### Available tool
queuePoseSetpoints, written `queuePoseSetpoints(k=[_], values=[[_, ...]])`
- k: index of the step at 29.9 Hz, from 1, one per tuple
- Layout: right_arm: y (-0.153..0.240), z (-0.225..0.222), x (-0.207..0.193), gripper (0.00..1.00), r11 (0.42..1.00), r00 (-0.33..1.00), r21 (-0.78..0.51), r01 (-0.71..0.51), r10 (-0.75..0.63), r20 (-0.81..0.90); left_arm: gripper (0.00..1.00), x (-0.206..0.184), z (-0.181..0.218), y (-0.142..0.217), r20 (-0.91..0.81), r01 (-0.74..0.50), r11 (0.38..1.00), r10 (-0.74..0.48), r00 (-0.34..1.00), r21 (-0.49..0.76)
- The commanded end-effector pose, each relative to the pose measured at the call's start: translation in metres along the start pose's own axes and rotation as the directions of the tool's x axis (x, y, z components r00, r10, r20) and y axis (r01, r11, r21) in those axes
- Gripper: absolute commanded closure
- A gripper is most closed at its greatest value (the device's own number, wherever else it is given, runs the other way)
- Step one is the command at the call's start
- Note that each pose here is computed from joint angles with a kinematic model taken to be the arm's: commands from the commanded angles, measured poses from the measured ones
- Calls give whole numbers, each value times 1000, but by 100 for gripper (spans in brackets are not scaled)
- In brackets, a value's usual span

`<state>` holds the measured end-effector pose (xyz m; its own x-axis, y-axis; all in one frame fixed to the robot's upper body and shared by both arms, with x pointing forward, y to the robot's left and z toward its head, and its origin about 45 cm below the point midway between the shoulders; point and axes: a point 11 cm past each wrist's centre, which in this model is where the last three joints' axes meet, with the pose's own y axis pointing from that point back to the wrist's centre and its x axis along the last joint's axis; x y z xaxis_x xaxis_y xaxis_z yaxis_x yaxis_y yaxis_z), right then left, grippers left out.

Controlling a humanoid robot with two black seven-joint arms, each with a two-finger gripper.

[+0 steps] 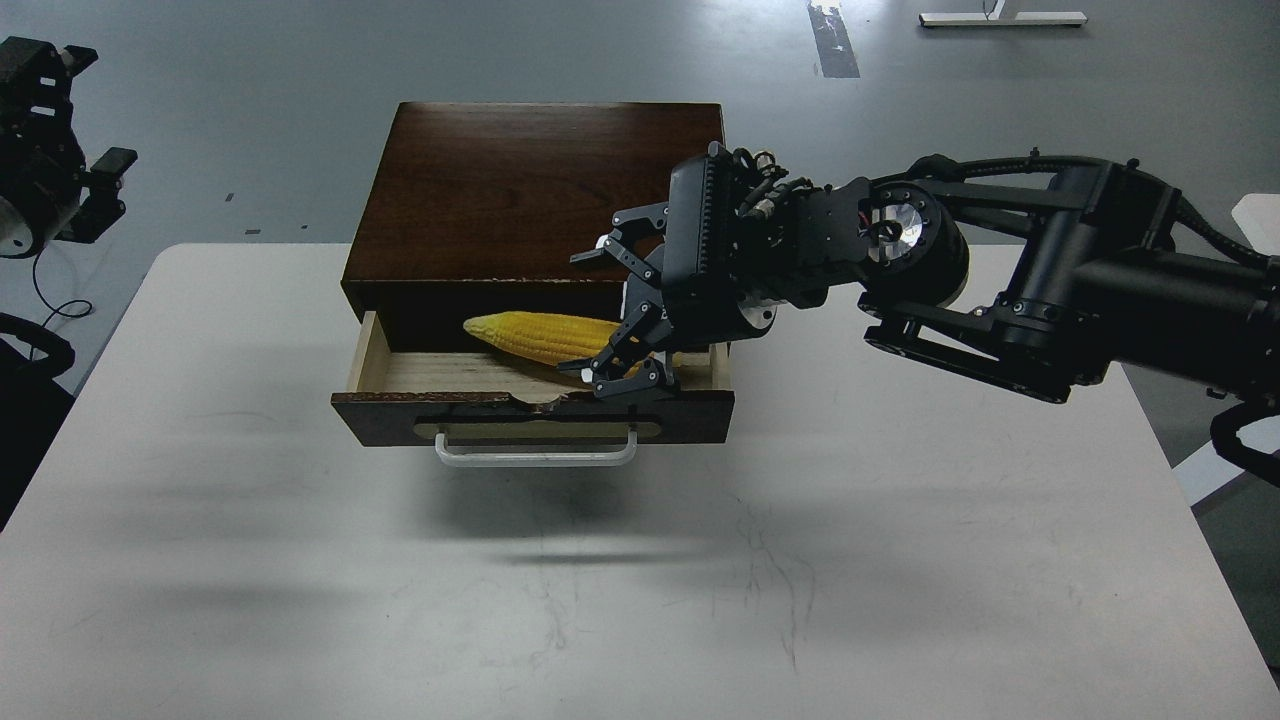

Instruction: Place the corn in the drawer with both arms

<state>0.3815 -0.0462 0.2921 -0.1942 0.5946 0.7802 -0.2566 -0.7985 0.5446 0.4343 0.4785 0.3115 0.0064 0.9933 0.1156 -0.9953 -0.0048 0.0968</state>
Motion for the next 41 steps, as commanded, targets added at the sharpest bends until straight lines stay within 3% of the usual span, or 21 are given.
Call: queuePoseSetpoints(k=[1,5,8,10,15,18,22,26,29,35,41], values=[[2,6,13,4,998,998,-18,-57,58,18,2,1,3,1,-1,-1,1000,1,1000,-6],[18,31,56,4,958,938,-138,-251,276,209,2,-4,8,2,-9,27,1000,-27,1000,-15],[37,50,80,4,904,820,-231,-361,425,384,2,-3,10,4,-14,30,999,-30,999,-18],[62,74,86,4,839,599,-348,-418,543,589,2,-3,10,4,-18,35,999,-35,999,-17],[109,108,36,4,756,147,-566,-329,633,760,2,-5,7,5,-25,54,998,-55,998,-12],[129,111,-15,3,722,-74,-650,-235,654,753,2,-6,7,5,-25,56,998,-56,998,-12],[148,111,-53,3,695,-219,-702,-154,669,710,2,-6,7,5,-28,59,998,-60,998,-13],[176,110,-98,2,679,-510,-731,-68,606,610,2,-12,8,5,-44,107,994,-107,993,-17],[186,106,-130,1,658,-621,-753,-16,583,523,2,-14,8,4,-67,111,994,-112,991,-21],[196,84,-183,0,618,-755,-781,86,552,353,2,-15,5,5,-82,116,993,-117,990,-18],[187,71,-209,0,614,-781,-777,143,552,292,2,-17,4,5,-87,128,992,-129,988,-17]])
